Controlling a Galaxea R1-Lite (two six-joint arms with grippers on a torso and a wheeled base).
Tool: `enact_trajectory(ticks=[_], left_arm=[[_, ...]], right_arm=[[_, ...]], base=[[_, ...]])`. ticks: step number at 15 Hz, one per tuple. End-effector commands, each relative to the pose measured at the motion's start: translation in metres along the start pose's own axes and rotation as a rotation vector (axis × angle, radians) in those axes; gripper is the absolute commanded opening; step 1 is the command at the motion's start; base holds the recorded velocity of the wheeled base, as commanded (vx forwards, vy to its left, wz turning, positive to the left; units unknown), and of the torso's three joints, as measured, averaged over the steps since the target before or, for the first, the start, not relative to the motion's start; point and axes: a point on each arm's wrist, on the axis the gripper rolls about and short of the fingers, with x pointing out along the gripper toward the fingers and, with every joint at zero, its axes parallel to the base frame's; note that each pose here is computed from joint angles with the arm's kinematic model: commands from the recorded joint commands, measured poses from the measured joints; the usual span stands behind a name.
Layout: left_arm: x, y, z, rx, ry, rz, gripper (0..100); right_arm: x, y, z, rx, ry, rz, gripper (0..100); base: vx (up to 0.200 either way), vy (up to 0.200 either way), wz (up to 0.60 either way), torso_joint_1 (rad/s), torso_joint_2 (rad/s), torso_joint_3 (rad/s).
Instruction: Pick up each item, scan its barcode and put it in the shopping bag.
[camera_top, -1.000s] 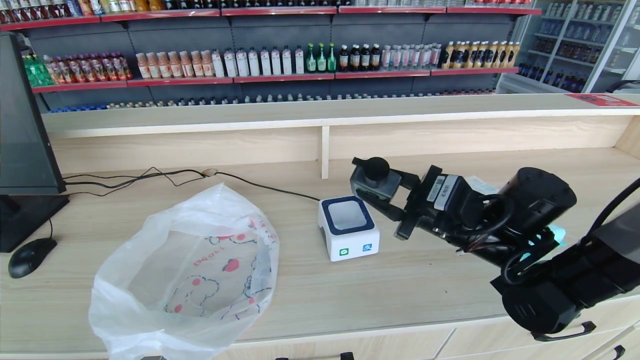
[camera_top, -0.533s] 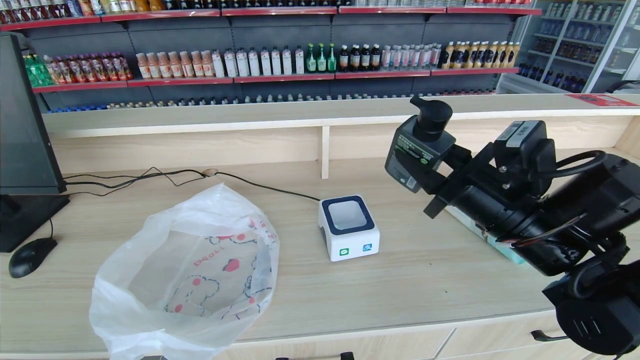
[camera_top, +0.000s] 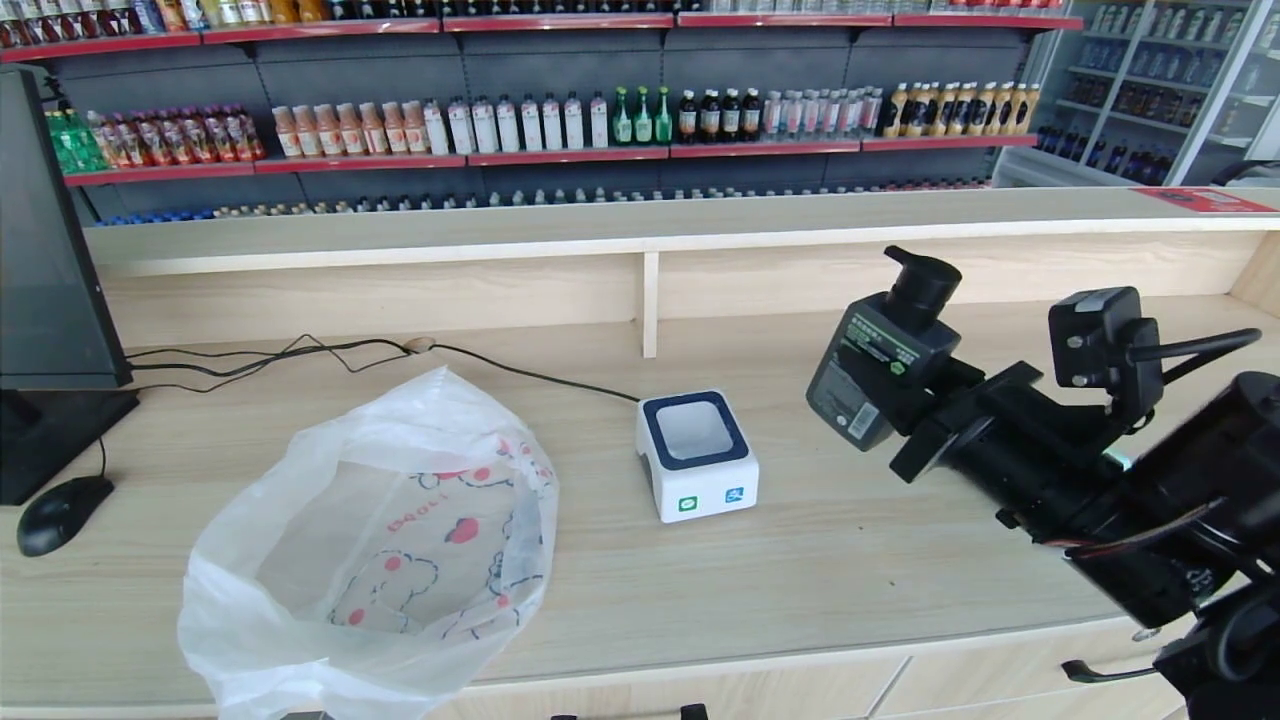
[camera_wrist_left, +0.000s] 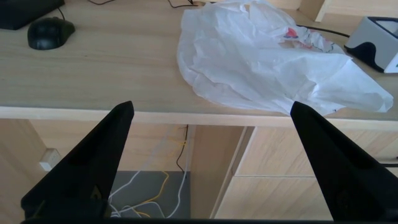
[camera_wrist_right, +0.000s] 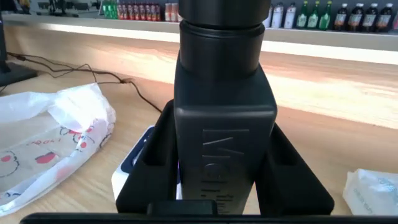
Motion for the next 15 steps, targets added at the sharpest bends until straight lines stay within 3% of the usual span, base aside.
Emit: enact_trajectory(ticks=[1,5,9,15], left_arm=[[0.0000,0.0000,0.0000,0.000,-0.002,0.001,100],[0.0000,0.0000,-0.0001,0.000,0.000,0.001,100],[0.0000,0.0000,0.0000,0.003,-0.002,-0.001,100],[0.0000,0.0000,0.0000,0.001,-0.002,-0.001,100]], right_arm=[[-0.0027,0.0001,0.0008,-0.001,0.001,-0.004,0],[-0.0027,-0.0040,0.0009,-0.006,0.000,-0.021,0],[-0.0065,-0.0045,0.0044,-0.007,-0.007,-0.024,0],[-0.0103,-0.0054,0.0074,-0.011,-0.013,-0.029,0]], base=[[-0.200,0.000,0.00,0.002,0.00,0.002],[-0.200,0.000,0.00,0.004,0.01,0.005],[0.000,0.000,0.00,0.000,0.00,0.000],[0.000,0.200,0.00,0.009,0.00,-0.001]])
